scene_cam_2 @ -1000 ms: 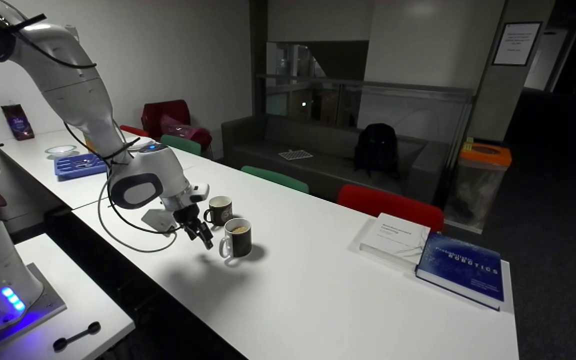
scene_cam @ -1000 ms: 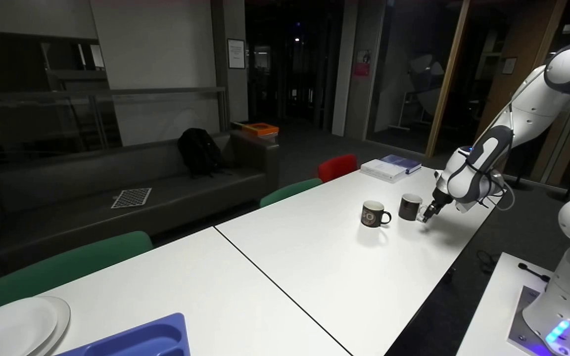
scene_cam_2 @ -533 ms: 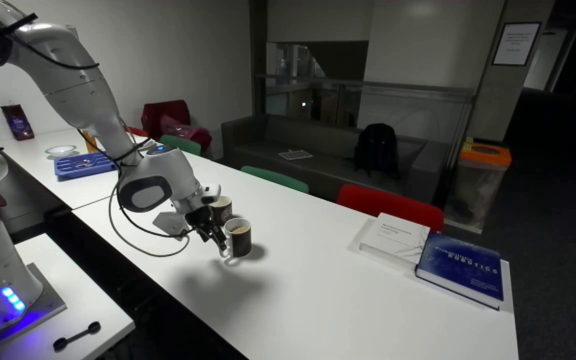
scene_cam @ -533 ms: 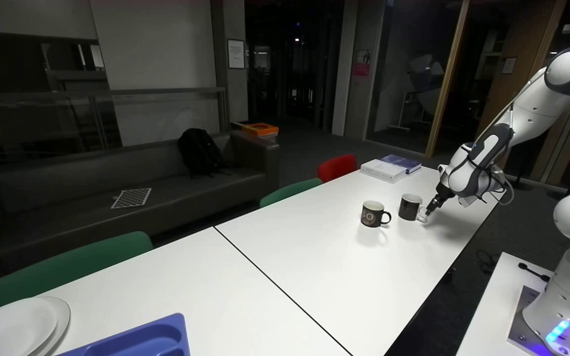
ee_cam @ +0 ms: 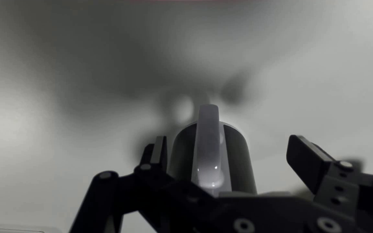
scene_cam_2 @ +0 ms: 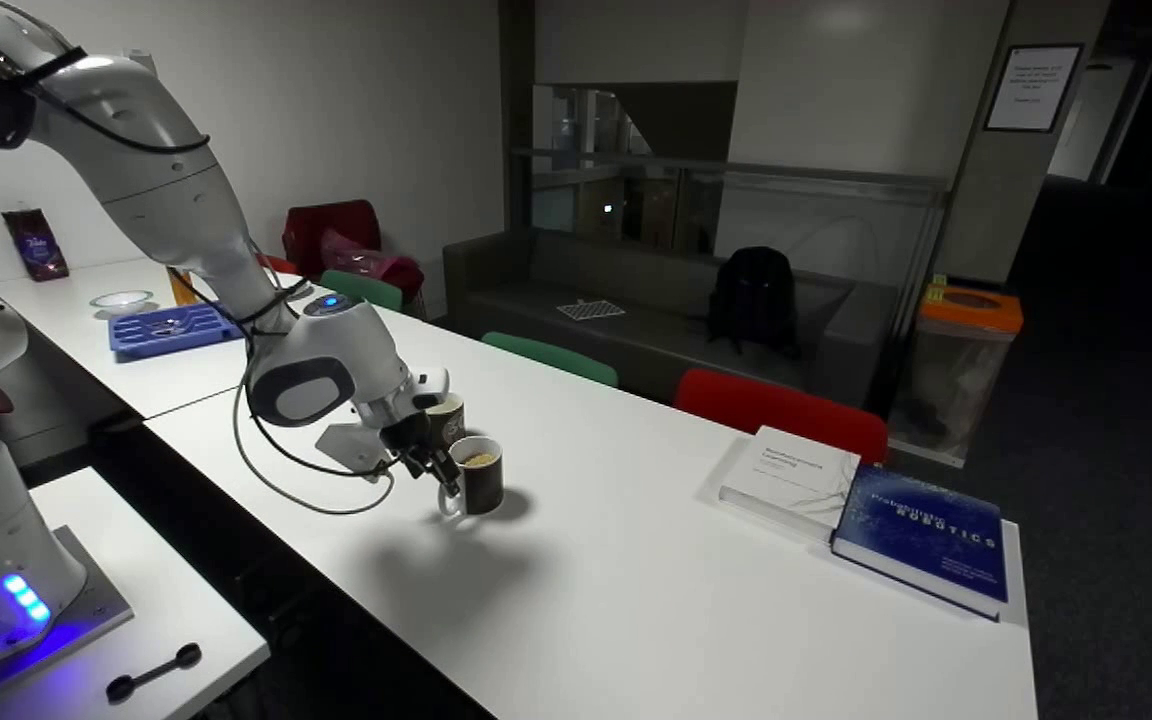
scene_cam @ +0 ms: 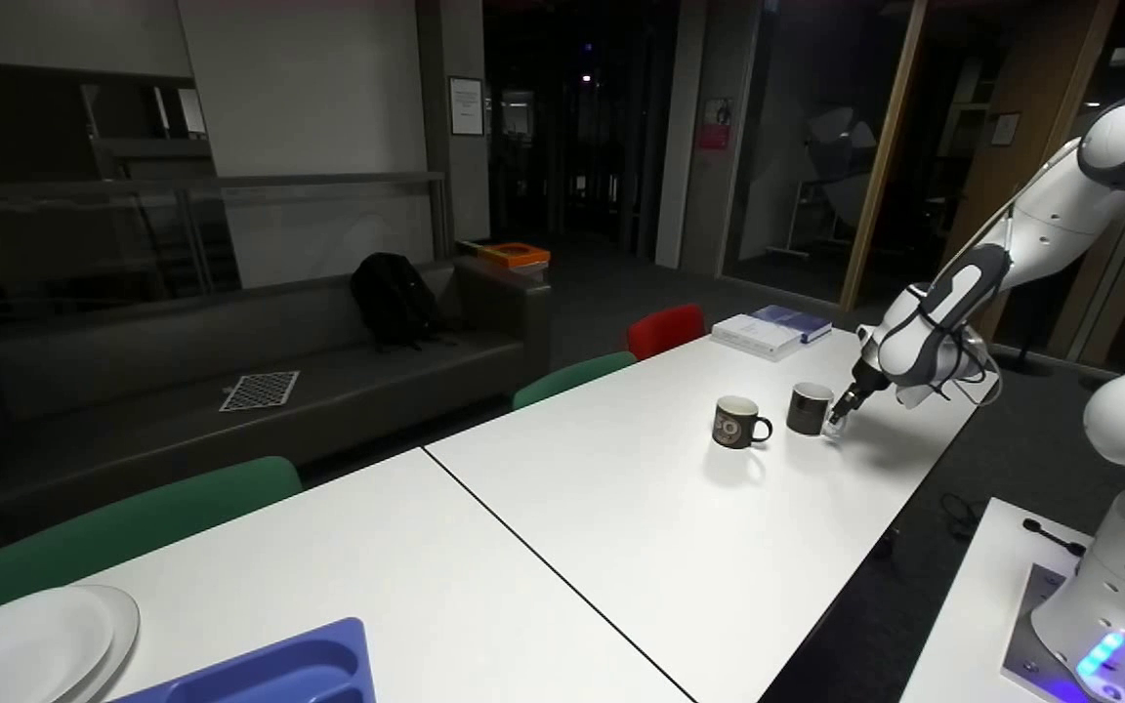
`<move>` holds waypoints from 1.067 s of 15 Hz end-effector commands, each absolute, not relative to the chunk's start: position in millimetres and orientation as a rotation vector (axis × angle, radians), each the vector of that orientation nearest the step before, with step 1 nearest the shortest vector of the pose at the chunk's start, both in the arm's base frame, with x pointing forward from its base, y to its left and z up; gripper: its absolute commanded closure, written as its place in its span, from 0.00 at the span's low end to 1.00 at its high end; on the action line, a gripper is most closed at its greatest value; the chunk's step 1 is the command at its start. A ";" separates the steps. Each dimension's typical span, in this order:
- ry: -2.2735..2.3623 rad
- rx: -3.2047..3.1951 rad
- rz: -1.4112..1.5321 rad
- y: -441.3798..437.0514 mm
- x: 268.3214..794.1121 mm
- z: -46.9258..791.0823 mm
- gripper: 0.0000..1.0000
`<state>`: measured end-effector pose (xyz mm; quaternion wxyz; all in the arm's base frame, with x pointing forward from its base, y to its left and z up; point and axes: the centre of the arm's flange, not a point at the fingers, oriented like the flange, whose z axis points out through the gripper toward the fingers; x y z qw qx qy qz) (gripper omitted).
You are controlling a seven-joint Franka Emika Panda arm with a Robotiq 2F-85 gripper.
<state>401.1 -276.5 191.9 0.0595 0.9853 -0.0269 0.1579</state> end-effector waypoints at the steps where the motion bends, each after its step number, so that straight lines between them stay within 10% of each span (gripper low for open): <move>1: -0.027 2.992 0.499 -297.9 400.8 195.0 0.00; 10: 0.001 3.006 0.499 -307.2 407.1 189.2 0.00; 16: 0.011 3.014 0.499 -308.0 411.4 185.1 0.43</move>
